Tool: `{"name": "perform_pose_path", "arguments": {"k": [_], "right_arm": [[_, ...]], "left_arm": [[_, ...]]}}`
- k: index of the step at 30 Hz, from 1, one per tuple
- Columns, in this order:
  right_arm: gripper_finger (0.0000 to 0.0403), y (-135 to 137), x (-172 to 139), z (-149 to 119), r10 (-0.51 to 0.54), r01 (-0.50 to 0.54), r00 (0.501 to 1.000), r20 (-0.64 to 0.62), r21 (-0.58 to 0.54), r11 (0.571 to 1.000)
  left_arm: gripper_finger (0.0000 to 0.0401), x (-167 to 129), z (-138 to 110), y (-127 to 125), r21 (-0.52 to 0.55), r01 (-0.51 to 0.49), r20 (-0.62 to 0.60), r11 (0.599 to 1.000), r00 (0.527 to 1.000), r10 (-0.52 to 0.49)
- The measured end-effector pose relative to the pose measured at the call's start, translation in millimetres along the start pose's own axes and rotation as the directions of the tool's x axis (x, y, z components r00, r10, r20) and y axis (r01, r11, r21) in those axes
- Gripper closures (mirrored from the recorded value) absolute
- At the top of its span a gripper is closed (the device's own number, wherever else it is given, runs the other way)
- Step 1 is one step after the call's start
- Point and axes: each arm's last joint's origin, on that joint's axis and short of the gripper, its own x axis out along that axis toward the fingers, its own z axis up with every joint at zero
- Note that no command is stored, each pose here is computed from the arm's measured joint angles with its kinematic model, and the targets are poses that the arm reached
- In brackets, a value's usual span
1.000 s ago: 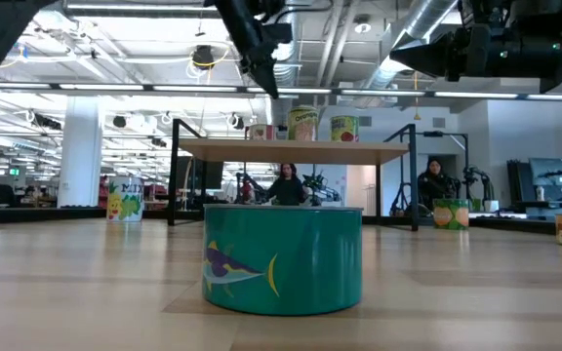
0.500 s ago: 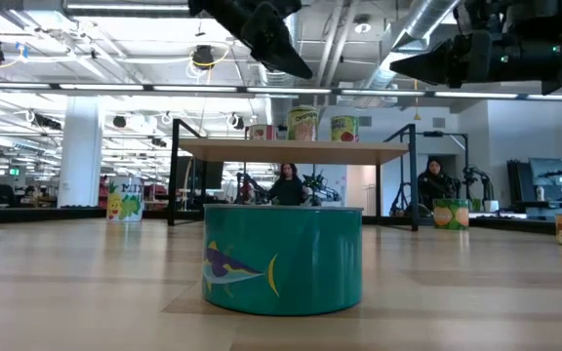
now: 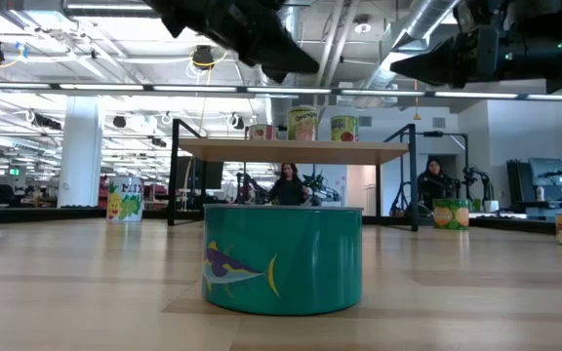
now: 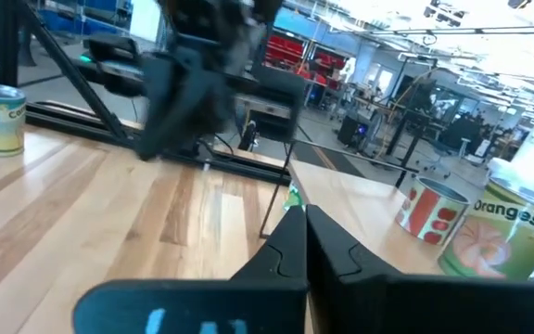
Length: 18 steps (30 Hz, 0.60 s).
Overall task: Pick and place cans onto a shelf
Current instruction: Put the blue tuna can on the shelf
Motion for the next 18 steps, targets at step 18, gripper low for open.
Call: {"name": "perform_pose_path", "arguments": {"k": [18], "right_arm": [[0.0395, 20.3, 0.6, 9.7, 0.045, -0.042, 0.998, 0.048, -0.05, 0.998]], "left_arm": [[0.0391, 18.1, 17.8, -143.6, 0.019, 0.084, -0.149, 0.996, 0.986, -0.08]]}}
